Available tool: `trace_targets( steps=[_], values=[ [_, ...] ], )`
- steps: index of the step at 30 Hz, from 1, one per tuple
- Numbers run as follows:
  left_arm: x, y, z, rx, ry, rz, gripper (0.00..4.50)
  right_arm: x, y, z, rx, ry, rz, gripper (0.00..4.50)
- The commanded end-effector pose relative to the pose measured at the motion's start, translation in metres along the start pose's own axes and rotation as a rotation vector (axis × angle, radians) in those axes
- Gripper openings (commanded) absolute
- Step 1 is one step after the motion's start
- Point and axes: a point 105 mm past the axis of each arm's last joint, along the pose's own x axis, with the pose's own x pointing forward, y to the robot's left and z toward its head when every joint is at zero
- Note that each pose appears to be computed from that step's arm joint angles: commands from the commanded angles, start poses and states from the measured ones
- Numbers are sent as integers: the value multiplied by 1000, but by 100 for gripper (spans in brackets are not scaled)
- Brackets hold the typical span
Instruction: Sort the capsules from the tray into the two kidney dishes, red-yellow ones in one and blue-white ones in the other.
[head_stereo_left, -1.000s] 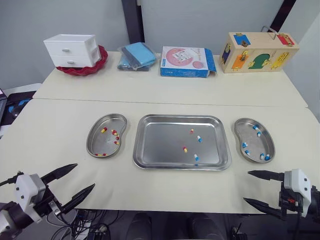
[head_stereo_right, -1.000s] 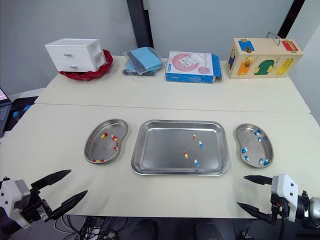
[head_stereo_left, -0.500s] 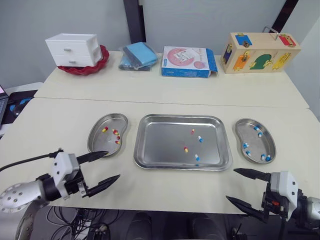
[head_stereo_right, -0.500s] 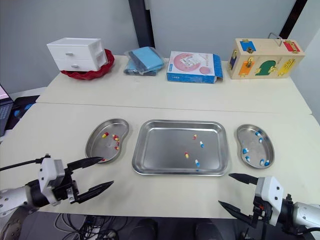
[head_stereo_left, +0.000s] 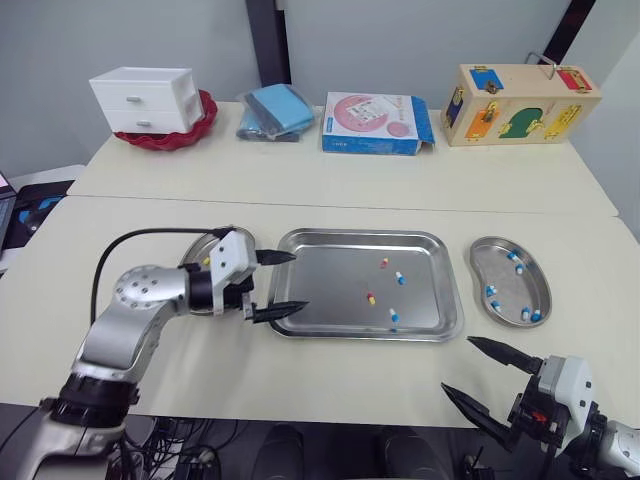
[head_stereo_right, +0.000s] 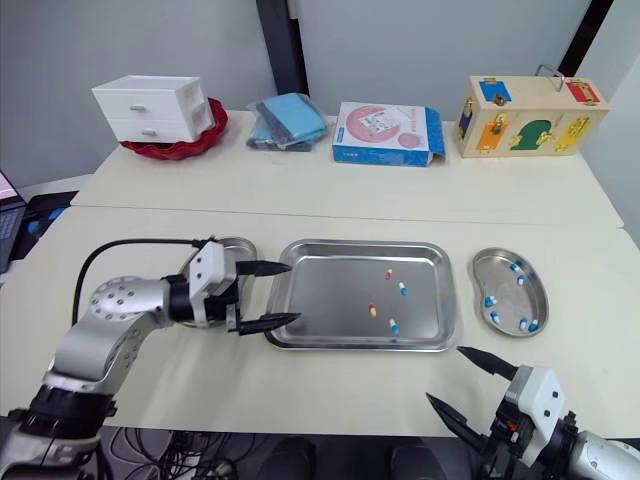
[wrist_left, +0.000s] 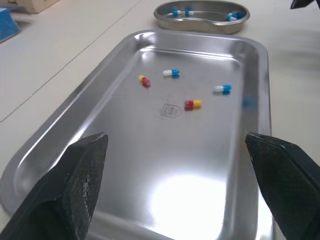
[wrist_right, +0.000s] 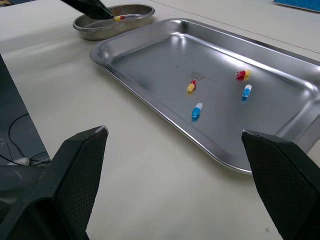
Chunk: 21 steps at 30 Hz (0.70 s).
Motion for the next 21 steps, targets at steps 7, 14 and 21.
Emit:
trace_targets(
  steps=[7,14,21],
  values=[
    [58,-8,3,55,35,-149,450,5,7,13,-32,-61,-47,448],
    [86,-12,13,52,0,-214,450,7,12,10,-23,-56,-75,448],
    [100,-15,15,85,28,-228,450,4,12,7,-19,-50,-95,448]
  ],
)
